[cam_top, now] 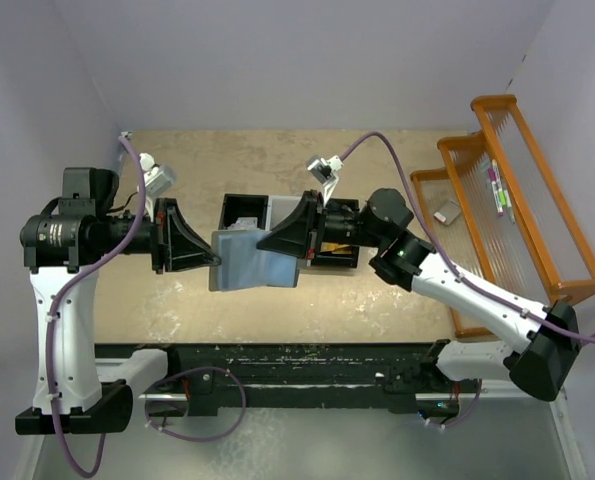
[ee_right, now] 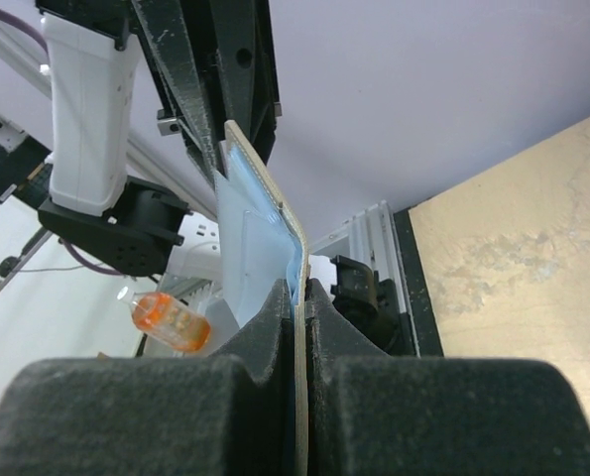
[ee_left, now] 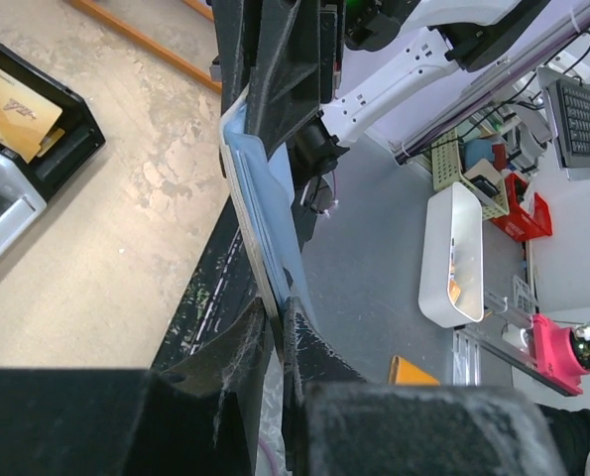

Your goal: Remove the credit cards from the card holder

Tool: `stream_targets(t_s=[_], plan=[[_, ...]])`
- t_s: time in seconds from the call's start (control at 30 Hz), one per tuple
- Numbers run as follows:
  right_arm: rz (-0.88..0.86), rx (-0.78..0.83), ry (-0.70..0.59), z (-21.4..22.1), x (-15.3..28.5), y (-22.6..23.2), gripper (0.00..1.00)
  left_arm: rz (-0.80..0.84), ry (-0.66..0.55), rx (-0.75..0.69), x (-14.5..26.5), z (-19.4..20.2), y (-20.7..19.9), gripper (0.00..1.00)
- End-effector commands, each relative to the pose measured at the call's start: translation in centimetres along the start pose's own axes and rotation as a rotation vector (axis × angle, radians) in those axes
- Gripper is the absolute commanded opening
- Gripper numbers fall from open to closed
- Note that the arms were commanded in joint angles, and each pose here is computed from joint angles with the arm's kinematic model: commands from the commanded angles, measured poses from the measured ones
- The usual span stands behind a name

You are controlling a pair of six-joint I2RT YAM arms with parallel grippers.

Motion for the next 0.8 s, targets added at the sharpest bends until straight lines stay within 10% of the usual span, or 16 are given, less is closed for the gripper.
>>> stream_targets(t_s=[0.0, 0.37, 0.6, 0.77], plan=[[-0.125, 0.052, -0.052, -1.2, 1.1, 2.0, 0.00, 0.045, -0.034, -0.074, 0.0, -0.6, -0.7, 0.12], [-0.220, 0.037, -0.021, -1.0, 0.7, 2.1, 0.01, 0.032, -0.078, -0.005, -0.5, -0.7, 1.0, 0.00], [-0.231, 0.019, -0.016, -1.1, 0.7, 1.9, 0.75, -0.054, -0.071, -0.014, -0.3, -1.5, 1.0, 0.00], [-0.007, -0.001, -0.087, -1.9, 0.3, 0.2, 1.00, -0.141, -0.054, -0.057, 0.1, -1.9, 0.8, 0.00]])
Point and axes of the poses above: each gripper's point midway between its finger pads, its own x axis back along the fingers, its own y axis along the line the jaws close on, z = x × y, the point moved 10 cm from there along x, back along the fingers, and after that the axes turned 10 degrees about -x, right-handed, at the moved point
